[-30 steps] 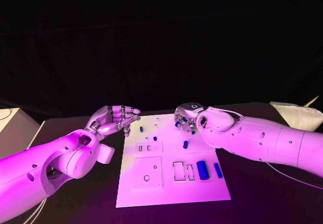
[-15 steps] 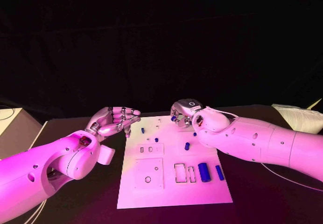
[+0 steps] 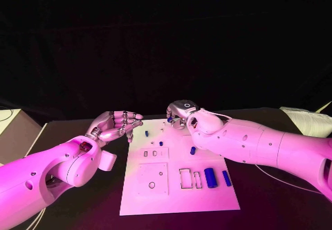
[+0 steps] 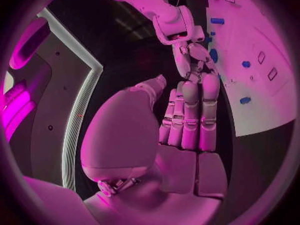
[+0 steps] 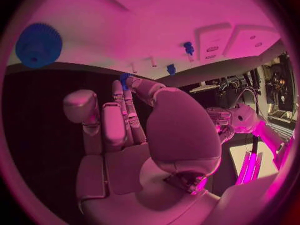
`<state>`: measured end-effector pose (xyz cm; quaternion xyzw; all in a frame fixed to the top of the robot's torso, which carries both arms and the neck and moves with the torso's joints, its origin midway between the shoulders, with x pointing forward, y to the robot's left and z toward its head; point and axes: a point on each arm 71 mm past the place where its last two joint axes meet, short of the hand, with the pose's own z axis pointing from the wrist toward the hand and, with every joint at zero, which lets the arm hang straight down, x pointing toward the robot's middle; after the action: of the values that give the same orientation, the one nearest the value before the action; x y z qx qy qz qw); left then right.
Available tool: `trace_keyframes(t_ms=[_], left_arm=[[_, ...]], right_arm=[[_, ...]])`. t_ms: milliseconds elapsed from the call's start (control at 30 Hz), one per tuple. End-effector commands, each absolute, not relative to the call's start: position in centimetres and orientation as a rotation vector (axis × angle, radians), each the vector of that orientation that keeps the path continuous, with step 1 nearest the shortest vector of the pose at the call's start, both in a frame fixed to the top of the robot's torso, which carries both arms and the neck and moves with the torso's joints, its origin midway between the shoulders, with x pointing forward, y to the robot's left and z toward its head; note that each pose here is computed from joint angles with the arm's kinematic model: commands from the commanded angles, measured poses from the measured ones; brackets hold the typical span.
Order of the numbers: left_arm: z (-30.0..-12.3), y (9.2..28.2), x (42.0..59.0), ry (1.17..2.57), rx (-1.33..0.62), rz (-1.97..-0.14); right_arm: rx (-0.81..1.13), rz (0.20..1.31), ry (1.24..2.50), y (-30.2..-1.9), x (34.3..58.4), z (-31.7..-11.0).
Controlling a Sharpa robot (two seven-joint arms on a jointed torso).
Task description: Assemble the parts on the task board
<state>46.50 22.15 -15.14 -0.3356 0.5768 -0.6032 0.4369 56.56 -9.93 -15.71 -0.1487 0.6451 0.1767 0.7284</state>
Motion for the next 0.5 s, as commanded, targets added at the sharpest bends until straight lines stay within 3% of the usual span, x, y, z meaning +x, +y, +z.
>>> trace_keyframes(t_ms=[33, 500], left_arm=[[-15.05, 22.14, 46.64, 1.42, -0.84, -1.511], [-15.08, 22.28, 46.73, 1.425, -0.838, -1.522]], right_arm=[[-0.357, 0.39, 1.418, -9.63, 56.63, -15.75], [-0.359, 0.397, 1.417, -9.23, 56.85, -15.89]])
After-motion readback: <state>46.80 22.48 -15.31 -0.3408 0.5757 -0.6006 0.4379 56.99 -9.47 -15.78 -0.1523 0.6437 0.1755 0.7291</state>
